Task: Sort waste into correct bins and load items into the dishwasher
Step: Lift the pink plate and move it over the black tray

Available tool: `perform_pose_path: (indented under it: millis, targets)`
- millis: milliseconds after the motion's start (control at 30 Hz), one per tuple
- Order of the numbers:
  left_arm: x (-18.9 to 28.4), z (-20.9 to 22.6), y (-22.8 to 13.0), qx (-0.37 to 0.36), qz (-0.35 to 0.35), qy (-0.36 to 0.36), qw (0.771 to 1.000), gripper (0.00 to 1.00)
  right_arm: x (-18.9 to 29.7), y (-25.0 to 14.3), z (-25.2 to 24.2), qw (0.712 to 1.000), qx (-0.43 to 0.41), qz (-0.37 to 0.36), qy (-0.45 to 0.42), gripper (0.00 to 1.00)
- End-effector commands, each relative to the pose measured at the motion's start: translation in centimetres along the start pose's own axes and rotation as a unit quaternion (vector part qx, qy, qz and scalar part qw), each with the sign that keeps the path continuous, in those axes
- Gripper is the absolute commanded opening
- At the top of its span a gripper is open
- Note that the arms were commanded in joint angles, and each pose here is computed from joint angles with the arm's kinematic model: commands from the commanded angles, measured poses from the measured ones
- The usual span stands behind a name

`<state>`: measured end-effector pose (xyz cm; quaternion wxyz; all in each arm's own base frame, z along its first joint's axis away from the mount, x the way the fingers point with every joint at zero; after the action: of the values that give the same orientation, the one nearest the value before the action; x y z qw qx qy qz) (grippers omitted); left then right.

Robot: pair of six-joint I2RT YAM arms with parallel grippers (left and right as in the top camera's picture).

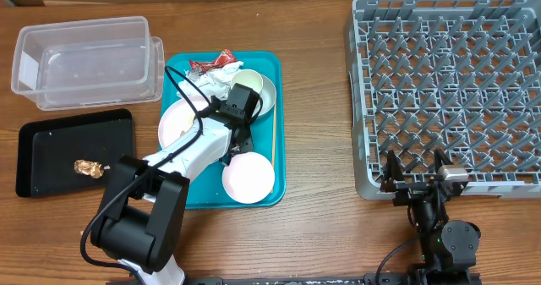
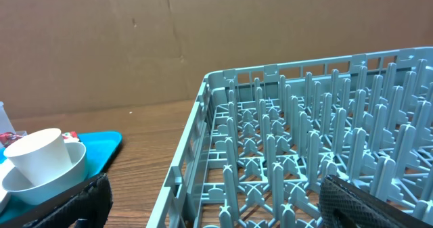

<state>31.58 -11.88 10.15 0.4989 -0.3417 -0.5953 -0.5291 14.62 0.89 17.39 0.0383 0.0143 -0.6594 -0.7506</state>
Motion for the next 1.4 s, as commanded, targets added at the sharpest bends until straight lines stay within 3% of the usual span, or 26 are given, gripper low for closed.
perform_pose_path:
  millis: [0,400,767,1367]
  targets:
    - [-0.5,0.3,-0.4,-0.013,0.002,0.015,1.0,0.35,0.0,-0.2,-0.1,1.0,0.003,-0.003,-0.005,1.0]
    - [-0.1,0.2,0.0,-0.03,-0.006,0.014,0.999,0.23,0.0,-0.2,-0.1,1.0,0.003,-0.003,-0.005,1.0]
    - [1.3,0.0,1.2,-0.037,-0.01,0.028,0.999,0.04,0.0,-0.2,-0.1,1.0,0.003,-0.003,-0.005,1.0]
    - [5.8,0.1,4.1,-0.043,-0.027,0.081,0.995,0.04,0.0,-0.2,-0.1,1.0,0.003,-0.003,-0.005,1.0]
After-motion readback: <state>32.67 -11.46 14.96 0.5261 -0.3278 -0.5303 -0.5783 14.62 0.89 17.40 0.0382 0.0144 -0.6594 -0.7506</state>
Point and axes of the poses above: each gripper's point midway between its finger pads, its own x axis back along the fingers, its own z axis along the line the jaws close on, y = z × x, the point moved 10 cm from there along x, back along the fingers, and after that the axes turned 1 degree about x, right-handed, at the moved point
